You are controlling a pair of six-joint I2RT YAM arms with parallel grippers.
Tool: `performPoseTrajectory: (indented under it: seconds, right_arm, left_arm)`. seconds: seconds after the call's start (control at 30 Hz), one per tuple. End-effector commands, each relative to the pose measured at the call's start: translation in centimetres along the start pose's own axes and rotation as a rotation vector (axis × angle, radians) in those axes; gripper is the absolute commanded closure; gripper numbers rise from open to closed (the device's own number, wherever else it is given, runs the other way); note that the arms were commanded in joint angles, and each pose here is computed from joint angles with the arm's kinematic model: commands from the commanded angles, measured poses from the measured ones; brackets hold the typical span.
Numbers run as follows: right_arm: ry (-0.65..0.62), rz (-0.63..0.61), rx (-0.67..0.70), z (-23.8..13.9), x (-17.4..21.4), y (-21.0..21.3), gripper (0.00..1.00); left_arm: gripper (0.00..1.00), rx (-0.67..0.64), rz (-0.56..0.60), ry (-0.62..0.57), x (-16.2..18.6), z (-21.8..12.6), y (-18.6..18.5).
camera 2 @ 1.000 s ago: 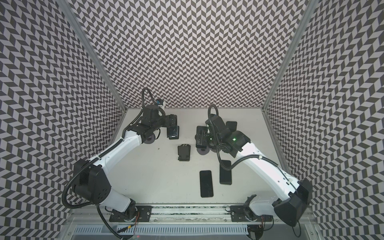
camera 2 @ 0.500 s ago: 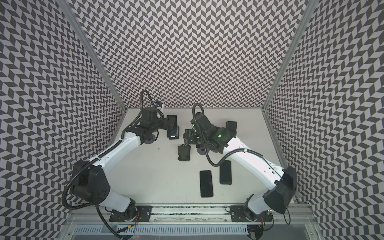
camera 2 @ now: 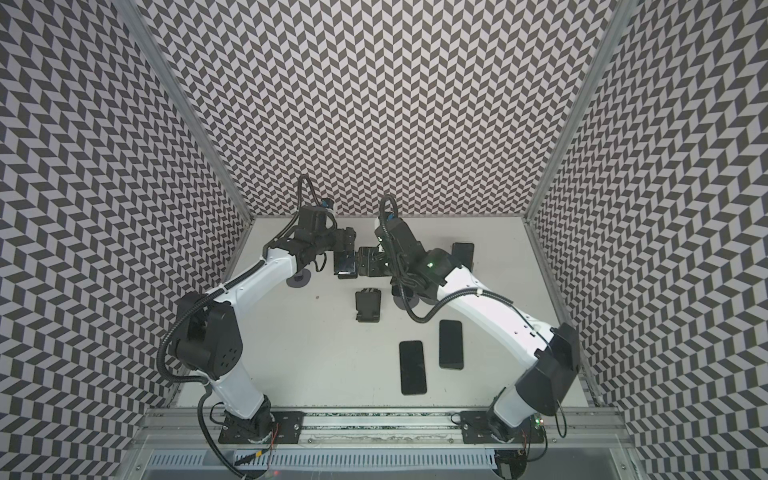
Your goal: Remove the phone from the phone stand
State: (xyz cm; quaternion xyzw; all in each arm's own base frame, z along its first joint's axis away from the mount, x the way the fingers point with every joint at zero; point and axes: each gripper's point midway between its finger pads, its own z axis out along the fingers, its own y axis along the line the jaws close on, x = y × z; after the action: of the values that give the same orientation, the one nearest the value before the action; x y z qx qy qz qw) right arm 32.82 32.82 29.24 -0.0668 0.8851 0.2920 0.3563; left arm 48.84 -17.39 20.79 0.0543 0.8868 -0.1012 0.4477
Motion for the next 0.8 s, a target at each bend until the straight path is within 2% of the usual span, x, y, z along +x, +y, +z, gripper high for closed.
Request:
performPoseTrajectory:
  seconds: [0.0, 0.13, 0.23, 0.53, 0.77]
  right_arm:
    - [-0.043, 0.003, -0.045, 0.0, -0.5, 0.5, 0.25]
    - [-0.037, -0.032, -0.039, 0.5, -1.3, 0.7, 0.25]
    - [-0.050, -0.055, -0.051, 0.3, -2.0, 1.1, 0.25]
    - [-0.018, -0.073, -0.084, 1.9, -1.6, 1.2, 0.24]
    - [-0.019, -0.062, -0.077, 1.9, -1.6, 0.2, 0.23]
  left_arm:
    - [0.03, -0.063, -0.052, 0.003, -0.6, -0.1, 1.4]
    - [0.03, -0.031, -0.125, 0.027, -0.5, 0.7, 1.4]
    - [0.03, 0.001, -0.137, 0.048, -0.5, 1.4, 0.7]
    - [0.01, 0.021, -0.120, 0.079, -0.6, 2.4, 0.1]
    - [0.00, -0.020, -0.083, 0.111, 0.0, 3.4, 0.8]
